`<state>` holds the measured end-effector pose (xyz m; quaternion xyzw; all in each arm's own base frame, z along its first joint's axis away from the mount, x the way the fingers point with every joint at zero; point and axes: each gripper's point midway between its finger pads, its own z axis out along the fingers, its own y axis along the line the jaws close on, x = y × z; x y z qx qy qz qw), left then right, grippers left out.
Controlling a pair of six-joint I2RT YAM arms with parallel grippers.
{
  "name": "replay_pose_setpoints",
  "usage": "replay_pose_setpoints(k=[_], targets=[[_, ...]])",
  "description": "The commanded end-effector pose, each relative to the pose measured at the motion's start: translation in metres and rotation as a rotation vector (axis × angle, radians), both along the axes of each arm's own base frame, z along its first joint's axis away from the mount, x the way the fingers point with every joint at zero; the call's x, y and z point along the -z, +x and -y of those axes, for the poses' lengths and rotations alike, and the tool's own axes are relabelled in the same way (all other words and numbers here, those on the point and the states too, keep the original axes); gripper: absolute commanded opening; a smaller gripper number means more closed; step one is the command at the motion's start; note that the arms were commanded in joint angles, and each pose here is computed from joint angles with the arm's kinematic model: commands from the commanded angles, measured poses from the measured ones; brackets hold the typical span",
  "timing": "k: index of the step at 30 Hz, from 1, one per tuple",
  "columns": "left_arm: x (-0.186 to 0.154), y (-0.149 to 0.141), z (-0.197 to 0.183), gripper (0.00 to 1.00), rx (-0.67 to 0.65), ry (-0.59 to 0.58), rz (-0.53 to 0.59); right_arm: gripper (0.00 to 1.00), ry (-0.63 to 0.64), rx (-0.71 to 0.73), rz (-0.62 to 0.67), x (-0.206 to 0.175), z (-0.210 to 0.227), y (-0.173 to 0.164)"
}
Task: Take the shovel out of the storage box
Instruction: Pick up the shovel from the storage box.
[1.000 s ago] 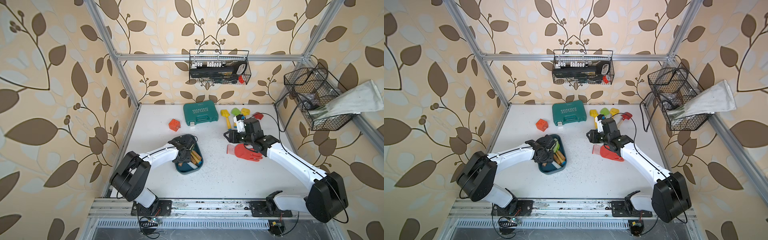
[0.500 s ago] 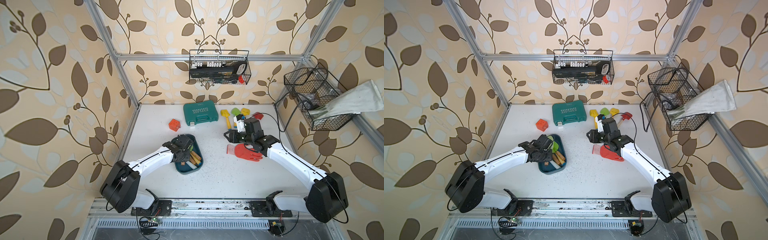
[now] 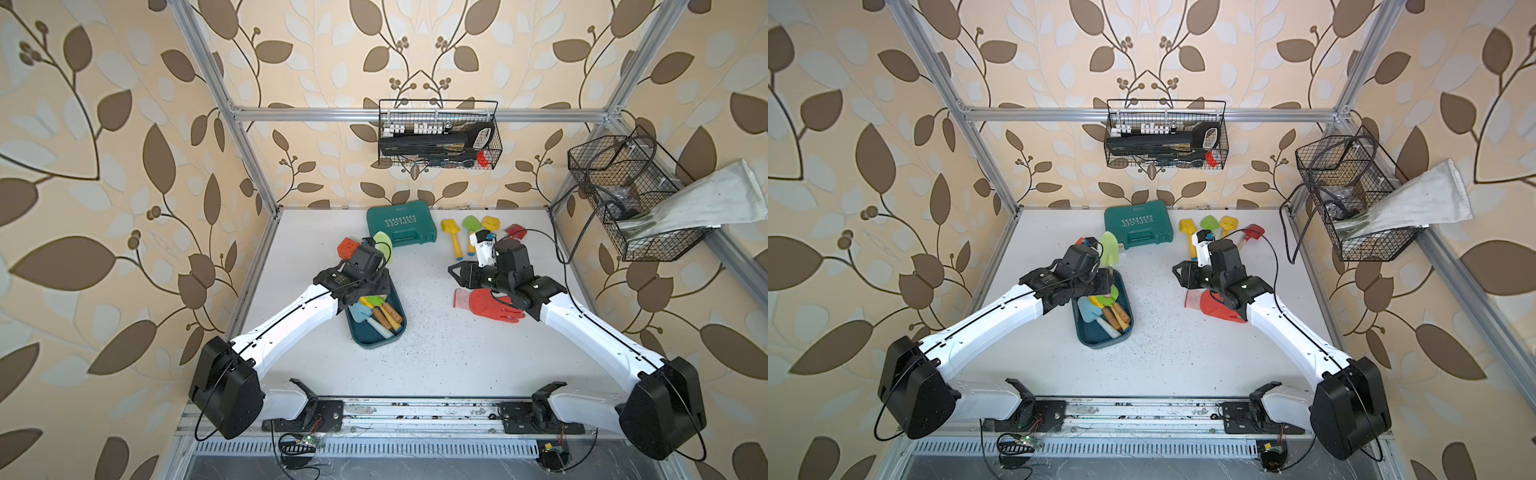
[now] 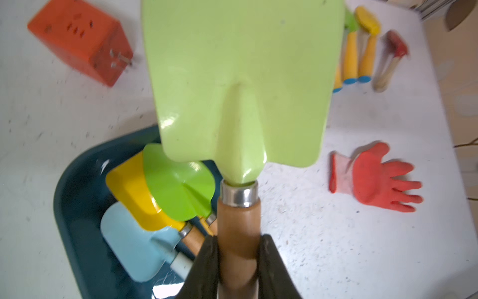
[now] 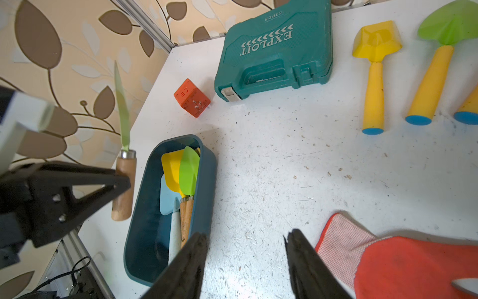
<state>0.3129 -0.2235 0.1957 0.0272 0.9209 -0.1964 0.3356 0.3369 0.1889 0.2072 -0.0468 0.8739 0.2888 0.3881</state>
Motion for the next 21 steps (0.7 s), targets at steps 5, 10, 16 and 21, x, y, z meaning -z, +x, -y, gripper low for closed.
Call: replay_pose_setpoints(k=[5,10,16,21], targets=[[-0.071,0.019,0.054,0.0,0.208,-0.194,0.262,0.55,0.198,-0.2,0.118,-0.036,-0.037,-0.016],[-0.096,0.008,0.075,0.0,0.343,-0.289,0.326,0.55,0.25,-0.309,0.139,-0.044,-0.058,-0.028],[-0.1,-0.006,0.084,0.0,0.429,-0.356,0.361,0.57,0.295,-0.343,0.188,-0.058,-0.063,-0.037],[-0.112,-0.009,0.086,0.0,0.443,-0.401,0.39,0.57,0.316,-0.39,0.165,-0.053,-0.07,-0.04]])
